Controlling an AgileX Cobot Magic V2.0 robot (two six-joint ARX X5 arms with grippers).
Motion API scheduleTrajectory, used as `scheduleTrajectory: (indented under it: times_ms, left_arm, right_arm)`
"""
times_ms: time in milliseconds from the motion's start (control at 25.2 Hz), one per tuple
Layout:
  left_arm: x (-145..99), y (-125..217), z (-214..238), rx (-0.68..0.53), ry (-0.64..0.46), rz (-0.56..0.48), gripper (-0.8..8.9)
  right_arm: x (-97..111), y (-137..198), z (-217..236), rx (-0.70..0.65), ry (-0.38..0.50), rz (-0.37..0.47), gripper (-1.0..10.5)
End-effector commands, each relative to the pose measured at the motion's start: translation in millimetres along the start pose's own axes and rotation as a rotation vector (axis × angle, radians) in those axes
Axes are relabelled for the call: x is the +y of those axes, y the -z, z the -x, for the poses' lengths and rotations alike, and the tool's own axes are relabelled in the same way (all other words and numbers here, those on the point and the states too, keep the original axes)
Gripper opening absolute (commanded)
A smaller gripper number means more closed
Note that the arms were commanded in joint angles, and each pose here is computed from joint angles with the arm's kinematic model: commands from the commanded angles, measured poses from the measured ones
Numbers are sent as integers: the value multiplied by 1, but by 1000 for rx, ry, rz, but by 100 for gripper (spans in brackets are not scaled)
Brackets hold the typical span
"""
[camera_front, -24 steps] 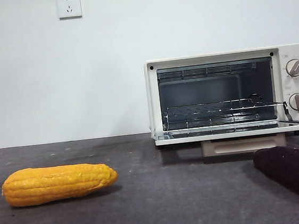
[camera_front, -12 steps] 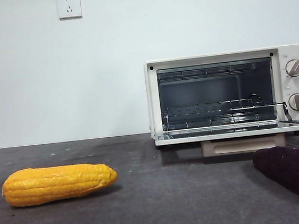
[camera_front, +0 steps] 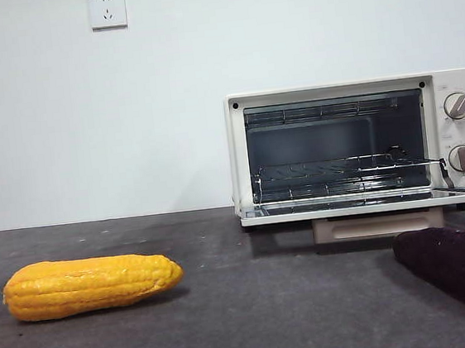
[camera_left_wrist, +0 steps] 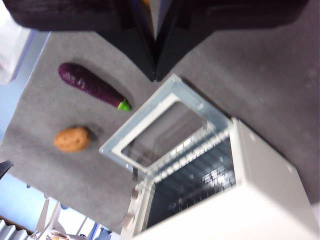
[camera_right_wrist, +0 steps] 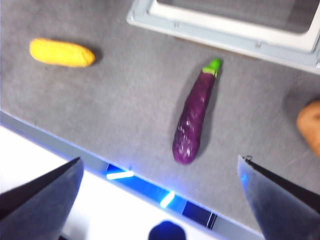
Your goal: Take the eggplant from the table,put the eggplant in the oven
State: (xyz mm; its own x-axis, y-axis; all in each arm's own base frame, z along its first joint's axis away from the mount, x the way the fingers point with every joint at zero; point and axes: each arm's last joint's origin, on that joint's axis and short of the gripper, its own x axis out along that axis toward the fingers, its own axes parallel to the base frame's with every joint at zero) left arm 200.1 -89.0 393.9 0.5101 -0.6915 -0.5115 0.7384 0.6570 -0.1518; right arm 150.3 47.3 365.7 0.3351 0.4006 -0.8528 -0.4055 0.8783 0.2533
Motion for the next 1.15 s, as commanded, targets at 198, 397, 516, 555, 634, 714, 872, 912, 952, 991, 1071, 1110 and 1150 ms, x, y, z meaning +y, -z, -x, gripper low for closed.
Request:
scheduleTrajectory:
  times_ms: [198,397,516,555,634,714,872,912,952,991,1071,1110,1150]
  left_arm:
    - [6,36,-21,34,24,57,-6]
    - [7,39,-26,18,43,60,-6]
    - [7,37,-26,2,42,55,-6]
    - [8,37,-26,1,42,57,-6]
    - [8,37,-26,0,42,61,-6]
    - [8,37,-26,-1,42,60,-6]
    - [8,37,-26,-2,42,60,-6]
    - [8,37,-26,-2,42,60,-6]
    - [8,37,-26,-1,42,60,-6]
    - [8,37,-26,-1,42,60,-6]
    - [7,37,-25,-2,41,59,-6]
    - [7,37,-25,-2,41,59,-6]
    - [7,37,-25,-2,41,59,-6]
  right_arm:
    - [-14,14,-50,94,-6,-59,562]
    - [-19,27,-91,115,-16,-110,562]
    - [-20,35,-111,114,-24,-131,562]
    - [-20,37,-116,111,-25,-138,562]
    - [-20,41,-127,101,-8,-150,563]
    - [-20,45,-135,94,24,-160,562]
    - [-18,49,-158,119,30,-178,563]
    - [-17,50,-166,141,39,-180,563]
    - [-17,49,-174,161,60,-168,563]
    - [-15,49,-181,178,84,-162,562]
    - [-14,48,-195,210,106,-164,562]
    - [-13,48,-201,228,113,-175,551]
    - [-13,49,-207,248,118,-178,499]
